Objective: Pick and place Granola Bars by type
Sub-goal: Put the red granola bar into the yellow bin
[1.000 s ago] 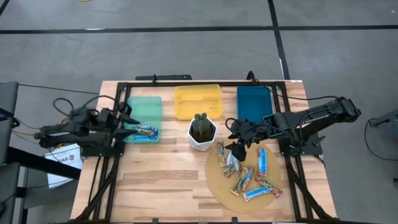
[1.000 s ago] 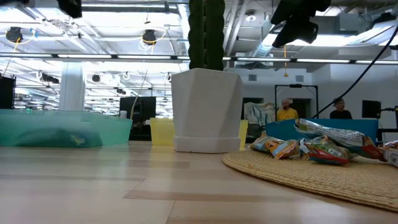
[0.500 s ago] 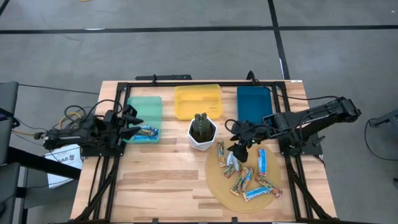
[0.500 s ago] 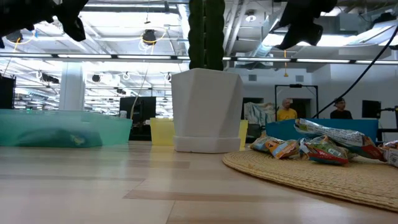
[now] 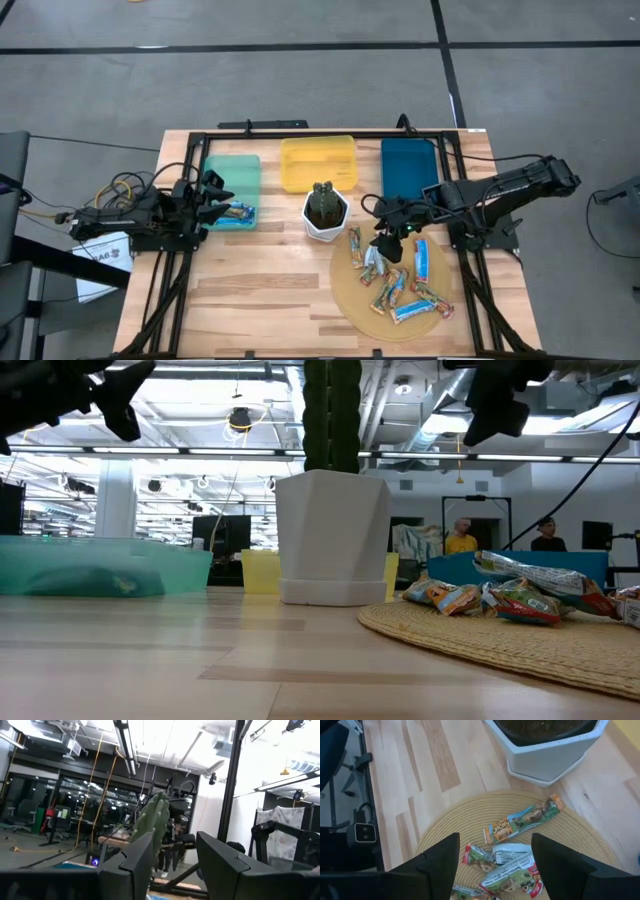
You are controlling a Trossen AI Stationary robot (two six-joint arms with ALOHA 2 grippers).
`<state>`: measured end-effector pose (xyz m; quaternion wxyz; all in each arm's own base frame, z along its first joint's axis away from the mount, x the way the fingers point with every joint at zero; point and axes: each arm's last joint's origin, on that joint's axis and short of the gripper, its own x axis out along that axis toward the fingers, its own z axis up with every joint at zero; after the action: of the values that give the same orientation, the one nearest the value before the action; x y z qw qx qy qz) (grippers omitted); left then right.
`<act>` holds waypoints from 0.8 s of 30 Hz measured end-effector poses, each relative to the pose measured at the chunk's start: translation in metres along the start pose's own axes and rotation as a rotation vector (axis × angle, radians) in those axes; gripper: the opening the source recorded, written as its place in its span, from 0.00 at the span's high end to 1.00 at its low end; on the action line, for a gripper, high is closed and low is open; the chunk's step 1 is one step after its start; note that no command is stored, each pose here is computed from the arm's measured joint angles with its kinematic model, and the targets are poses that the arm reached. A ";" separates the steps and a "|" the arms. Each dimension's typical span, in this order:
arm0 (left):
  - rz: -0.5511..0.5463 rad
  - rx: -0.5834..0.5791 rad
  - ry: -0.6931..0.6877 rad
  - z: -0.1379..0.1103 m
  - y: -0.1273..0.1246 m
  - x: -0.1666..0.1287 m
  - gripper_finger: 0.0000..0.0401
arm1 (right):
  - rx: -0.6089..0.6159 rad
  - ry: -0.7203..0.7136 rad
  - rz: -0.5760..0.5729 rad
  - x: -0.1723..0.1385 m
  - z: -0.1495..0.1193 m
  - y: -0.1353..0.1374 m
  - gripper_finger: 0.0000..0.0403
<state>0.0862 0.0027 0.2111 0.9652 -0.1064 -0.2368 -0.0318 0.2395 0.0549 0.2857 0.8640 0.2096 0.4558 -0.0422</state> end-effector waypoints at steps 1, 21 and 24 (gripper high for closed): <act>-0.003 0.005 -0.001 0.000 0.000 0.000 0.64 | 0.003 0.000 0.001 0.000 0.000 0.000 0.41; 0.004 0.002 0.236 -0.023 -0.001 -0.003 0.64 | 0.004 0.057 -0.006 0.000 -0.004 -0.002 0.41; 0.010 -0.006 0.274 -0.027 0.000 -0.004 0.64 | 0.004 0.057 -0.006 0.000 -0.004 -0.002 0.41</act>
<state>0.0952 -0.0036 0.1861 0.9883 -0.1050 -0.1022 -0.0417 0.2355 0.0546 0.2829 0.8500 0.2112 0.4809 -0.0398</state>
